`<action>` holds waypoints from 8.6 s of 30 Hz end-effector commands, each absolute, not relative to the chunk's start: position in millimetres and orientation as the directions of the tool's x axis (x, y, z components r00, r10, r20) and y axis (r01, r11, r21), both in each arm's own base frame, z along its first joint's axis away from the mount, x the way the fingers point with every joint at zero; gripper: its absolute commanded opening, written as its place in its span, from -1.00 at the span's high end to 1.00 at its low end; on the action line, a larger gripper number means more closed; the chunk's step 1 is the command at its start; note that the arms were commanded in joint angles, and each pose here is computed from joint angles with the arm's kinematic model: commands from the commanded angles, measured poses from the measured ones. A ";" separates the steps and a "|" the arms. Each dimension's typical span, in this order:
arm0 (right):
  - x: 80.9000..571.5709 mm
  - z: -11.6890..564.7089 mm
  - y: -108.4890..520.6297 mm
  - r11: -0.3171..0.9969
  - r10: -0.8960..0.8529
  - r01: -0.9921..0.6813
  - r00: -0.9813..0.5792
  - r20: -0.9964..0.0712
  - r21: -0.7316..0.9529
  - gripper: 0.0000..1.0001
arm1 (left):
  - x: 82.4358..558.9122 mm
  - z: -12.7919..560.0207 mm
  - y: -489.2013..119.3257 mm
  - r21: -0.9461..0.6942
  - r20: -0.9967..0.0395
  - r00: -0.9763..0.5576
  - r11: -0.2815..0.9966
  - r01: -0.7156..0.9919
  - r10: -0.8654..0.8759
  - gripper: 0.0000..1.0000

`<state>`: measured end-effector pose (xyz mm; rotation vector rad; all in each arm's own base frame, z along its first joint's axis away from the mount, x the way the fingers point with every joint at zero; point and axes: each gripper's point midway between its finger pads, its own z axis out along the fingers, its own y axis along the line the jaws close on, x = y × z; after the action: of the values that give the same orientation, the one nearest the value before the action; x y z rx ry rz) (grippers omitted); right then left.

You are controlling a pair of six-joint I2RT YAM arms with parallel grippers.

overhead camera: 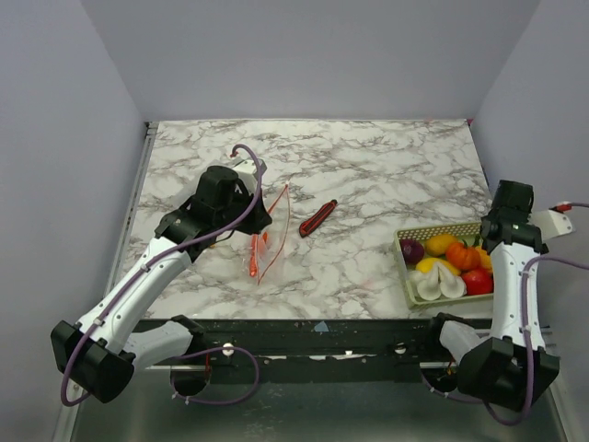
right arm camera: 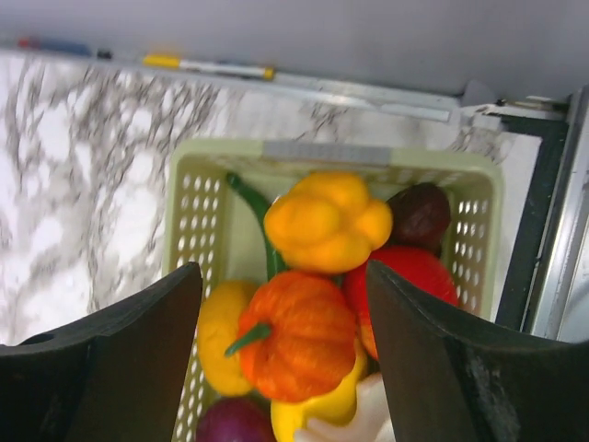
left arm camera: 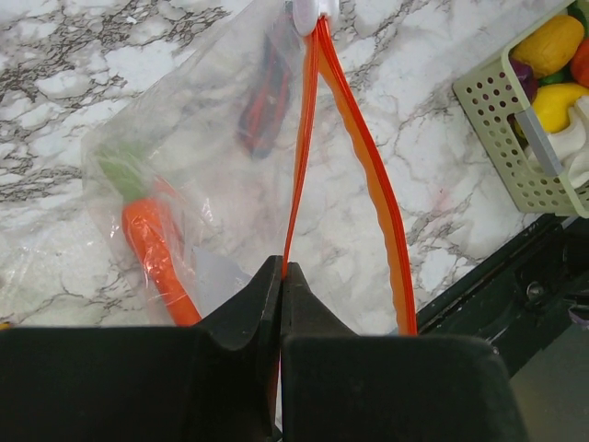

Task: Place the food in the zip-top bag and seal the zipper
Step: Pick up the fake vegetable from the bin, then place the fake vegetable in the zipper food storage bag, then pick up the fake vegetable from the bin, then place the fake vegetable in the zipper food storage bag.

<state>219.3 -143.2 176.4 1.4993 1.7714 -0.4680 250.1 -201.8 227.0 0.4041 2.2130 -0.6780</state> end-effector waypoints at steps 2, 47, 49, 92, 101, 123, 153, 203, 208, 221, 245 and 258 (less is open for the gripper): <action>207.2 166.9 -178.7 0.116 0.659 0.964 0.105 -0.745 0.239 -0.53 | 244.6 230.1 -212.5 -0.384 -0.754 -0.654 0.764 0.518 0.065 1.00; 220.9 128.4 -177.8 0.307 0.701 0.917 -0.036 -0.713 0.255 0.41 | 242.3 221.5 -221.0 -0.400 -0.730 -0.677 0.747 0.530 0.090 1.00; 224.4 134.7 -174.4 0.325 0.707 0.906 -0.041 -0.706 0.273 0.49 | 243.1 220.7 -219.8 -0.397 -0.730 -0.678 0.753 0.525 0.089 1.00; 228.4 289.2 370.8 0.700 0.205 -0.506 -0.534 -0.820 0.504 0.99 | 246.4 226.7 -211.0 -0.364 -0.756 -0.651 0.780 0.509 0.072 1.00; 221.5 231.1 339.2 0.801 0.183 -0.374 -0.590 -0.786 0.467 0.99 | 246.4 231.8 -208.7 -0.363 -0.769 -0.637 0.783 0.505 0.054 1.00; 190.6 208.1 376.7 0.813 -0.031 -0.449 -0.670 -0.742 0.371 -0.22 | 247.9 238.3 -205.5 -0.368 -0.785 -0.618 0.783 0.501 0.026 1.00; 220.8 264.6 172.1 0.958 0.271 0.049 -0.467 -0.842 0.282 -0.91 | 247.1 232.8 -210.1 -0.382 -0.768 -0.639 0.771 0.510 0.043 1.00; 236.4 40.9 13.9 0.689 0.710 0.678 -0.559 -0.429 0.256 -0.49 | 244.5 231.8 -213.3 -0.396 -0.762 -0.646 0.756 0.521 0.046 1.00; 236.9 33.8 15.4 0.708 0.693 0.667 -0.593 -0.410 0.231 -0.66 | 245.2 230.0 -213.4 -0.395 -0.757 -0.651 0.759 0.518 0.051 1.00; 241.7 42.3 11.6 0.706 0.690 0.667 -0.573 -0.442 0.238 0.00 | 243.3 231.2 -215.8 -0.405 -0.756 -0.652 0.747 0.527 0.050 1.00; 272.3 217.0 86.6 0.775 0.549 0.051 -0.547 -0.632 0.630 0.73 | 246.4 230.6 -214.8 -0.402 -0.754 -0.655 0.754 0.520 0.050 1.00; 220.7 279.7 263.3 0.547 0.298 -0.476 -0.658 -0.691 0.689 0.76 | 248.2 230.3 -211.8 -0.397 -0.757 -0.652 0.763 0.510 0.043 1.00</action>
<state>234.2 210.3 251.0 0.0287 2.0450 1.1068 244.7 -211.0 225.7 0.4189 2.2065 -0.7637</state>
